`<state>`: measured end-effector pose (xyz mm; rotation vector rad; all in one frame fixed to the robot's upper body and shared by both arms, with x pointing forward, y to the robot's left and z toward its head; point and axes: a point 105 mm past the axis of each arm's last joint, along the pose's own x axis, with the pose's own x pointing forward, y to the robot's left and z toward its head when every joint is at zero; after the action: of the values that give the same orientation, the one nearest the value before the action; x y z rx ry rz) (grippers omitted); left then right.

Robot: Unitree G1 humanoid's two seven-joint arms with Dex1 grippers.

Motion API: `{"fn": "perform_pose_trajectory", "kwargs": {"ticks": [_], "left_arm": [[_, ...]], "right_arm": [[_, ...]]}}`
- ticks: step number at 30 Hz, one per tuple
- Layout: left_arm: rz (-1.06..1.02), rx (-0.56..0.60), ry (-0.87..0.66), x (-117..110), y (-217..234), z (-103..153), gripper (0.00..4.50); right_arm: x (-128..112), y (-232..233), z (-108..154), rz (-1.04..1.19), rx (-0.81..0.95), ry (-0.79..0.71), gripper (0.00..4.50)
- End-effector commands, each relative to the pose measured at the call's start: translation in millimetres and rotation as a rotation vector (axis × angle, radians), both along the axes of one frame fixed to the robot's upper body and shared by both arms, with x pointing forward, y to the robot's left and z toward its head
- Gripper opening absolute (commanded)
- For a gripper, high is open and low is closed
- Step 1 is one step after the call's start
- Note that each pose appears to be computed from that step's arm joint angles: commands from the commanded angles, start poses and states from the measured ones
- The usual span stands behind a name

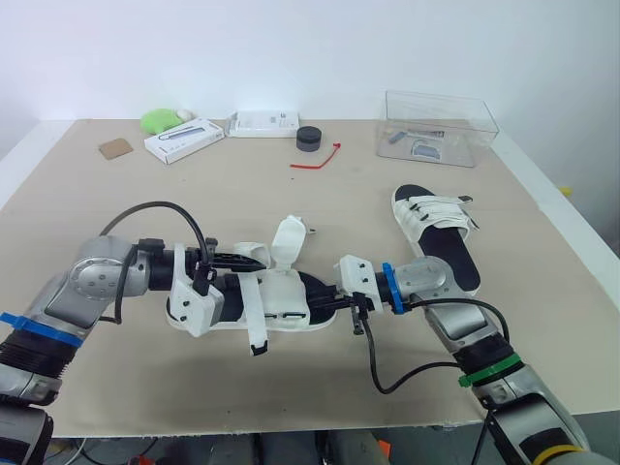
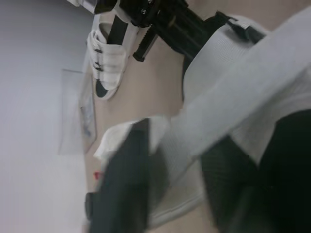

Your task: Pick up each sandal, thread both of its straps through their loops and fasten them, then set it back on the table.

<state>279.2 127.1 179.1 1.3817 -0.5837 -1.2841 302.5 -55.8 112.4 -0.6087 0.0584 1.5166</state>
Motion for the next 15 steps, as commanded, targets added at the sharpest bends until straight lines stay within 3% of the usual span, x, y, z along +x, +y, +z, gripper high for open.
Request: {"fn": "perform_pose_trajectory", "kwargs": {"ticks": [1, 7, 15], "left_arm": [[0.043, -0.001, 0.077, -5, 4, 7, 3.22], [0.248, 0.008, 0.443, -22, 24, -2, 3.22], [0.489, -0.046, 0.743, -32, 53, 6, 3.22]], "right_arm": [[2, 0, -1, 0.008, -0.020, -0.008, 0.00], [5, 0, 0, 0.016, -0.023, -0.009, 0.00], [6, 2, -2, 0.042, -0.031, -0.004, 0.00]]}}
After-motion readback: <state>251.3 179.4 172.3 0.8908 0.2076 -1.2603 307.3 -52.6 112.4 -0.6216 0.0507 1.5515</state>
